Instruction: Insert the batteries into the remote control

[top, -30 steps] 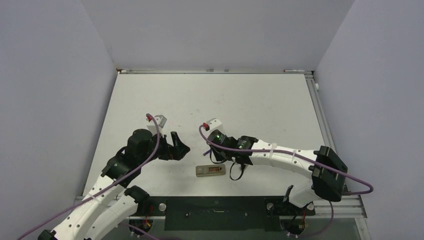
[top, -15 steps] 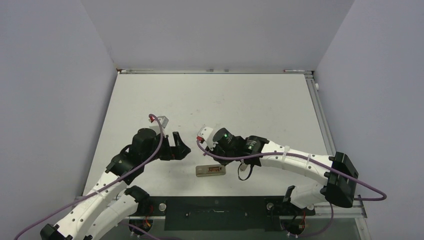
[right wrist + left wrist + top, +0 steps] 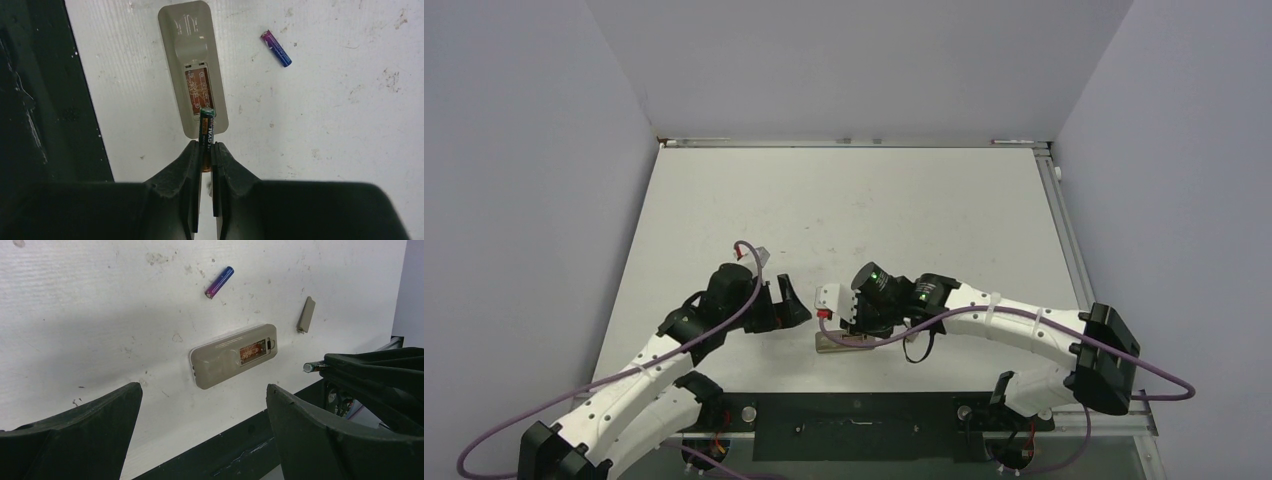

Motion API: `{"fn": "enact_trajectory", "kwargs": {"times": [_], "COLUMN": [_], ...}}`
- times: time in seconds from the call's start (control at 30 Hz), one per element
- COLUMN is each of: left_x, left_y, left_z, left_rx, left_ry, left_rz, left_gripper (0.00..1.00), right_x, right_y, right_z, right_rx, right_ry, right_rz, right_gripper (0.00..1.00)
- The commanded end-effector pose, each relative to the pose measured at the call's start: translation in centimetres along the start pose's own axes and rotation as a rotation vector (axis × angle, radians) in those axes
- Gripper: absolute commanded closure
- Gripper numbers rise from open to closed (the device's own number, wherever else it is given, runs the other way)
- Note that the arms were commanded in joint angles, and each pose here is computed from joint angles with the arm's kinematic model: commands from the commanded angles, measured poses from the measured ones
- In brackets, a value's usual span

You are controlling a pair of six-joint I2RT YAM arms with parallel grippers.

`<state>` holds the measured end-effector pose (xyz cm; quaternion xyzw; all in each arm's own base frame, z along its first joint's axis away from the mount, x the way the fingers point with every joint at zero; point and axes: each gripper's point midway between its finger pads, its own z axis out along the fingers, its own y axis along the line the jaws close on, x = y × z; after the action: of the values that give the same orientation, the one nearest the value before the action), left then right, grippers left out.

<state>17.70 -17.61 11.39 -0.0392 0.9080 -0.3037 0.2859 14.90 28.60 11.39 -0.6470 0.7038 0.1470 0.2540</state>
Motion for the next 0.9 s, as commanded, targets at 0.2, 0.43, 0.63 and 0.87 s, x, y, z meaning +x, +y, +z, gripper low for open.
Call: {"fn": "enact_trajectory", "kwargs": {"times": [0.2, 0.43, 0.63, 0.87], "left_x": [1.1, 2.1, 2.8, 3.2], "left_y": [-0.8, -0.3, -0.1, 0.1], "left_z": [2.1, 2.8, 3.2, 3.5], "left_rx": [0.06, 0.047, 0.046, 0.05], "left_ry": [0.072, 0.123, 0.146, 0.161], "left_rz": [-0.078, -0.092, -0.1, -0.106], "left_gripper": [0.09, 0.09, 0.09, 0.09], "right_x": [1.5, 2.4, 2.4, 1.7], "right_y": [0.8, 1.0, 0.7, -0.1], "right_z": [1.4, 2.5, 3.4, 4.1], "right_rx": [-0.072, -0.107, -0.117, -0.092], "right_ry": [0.041, 0.092, 0.115, 0.111], "right_rz": [-0.212, -0.255, -0.268, -0.285], "right_gripper": [0.92, 0.92, 0.92, 0.92]}}
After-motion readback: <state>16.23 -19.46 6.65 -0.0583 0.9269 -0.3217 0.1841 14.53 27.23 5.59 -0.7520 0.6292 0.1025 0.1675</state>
